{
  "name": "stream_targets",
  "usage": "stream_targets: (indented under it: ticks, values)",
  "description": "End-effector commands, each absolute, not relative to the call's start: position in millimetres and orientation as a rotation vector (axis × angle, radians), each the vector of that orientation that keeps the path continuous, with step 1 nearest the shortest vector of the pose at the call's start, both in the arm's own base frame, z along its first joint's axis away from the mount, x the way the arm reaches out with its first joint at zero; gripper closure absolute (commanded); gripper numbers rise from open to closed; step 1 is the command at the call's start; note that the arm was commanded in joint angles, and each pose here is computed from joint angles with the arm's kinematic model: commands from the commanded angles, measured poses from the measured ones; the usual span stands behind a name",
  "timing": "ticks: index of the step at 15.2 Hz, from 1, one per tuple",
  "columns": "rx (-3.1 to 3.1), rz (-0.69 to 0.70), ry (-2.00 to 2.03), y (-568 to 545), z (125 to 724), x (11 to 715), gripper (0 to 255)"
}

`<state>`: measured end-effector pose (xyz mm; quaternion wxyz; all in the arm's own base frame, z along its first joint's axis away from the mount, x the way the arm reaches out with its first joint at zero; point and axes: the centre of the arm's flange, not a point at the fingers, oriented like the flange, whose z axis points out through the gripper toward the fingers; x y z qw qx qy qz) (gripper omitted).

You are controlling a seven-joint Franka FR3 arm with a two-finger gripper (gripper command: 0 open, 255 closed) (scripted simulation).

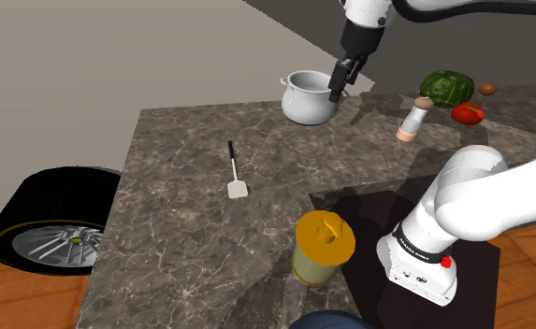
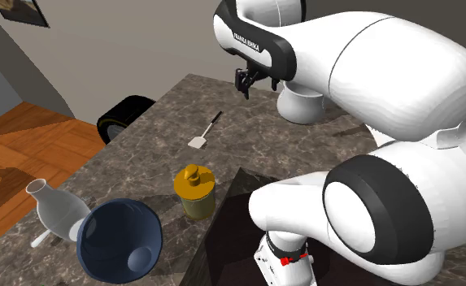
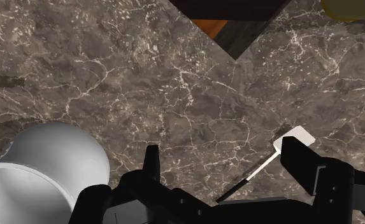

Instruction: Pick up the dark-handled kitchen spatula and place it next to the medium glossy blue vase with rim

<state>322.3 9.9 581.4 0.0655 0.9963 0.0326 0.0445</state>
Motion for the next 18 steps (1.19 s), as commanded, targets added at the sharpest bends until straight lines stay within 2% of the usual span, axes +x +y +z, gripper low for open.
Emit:
stream_targets:
  ticks: [1,18]
  values:
    - [3.006,0.134,0.098,9.9,581.4,322.3,0]
    - [3.023,0.117,-0.519,102.0,426.5,453.3,0]
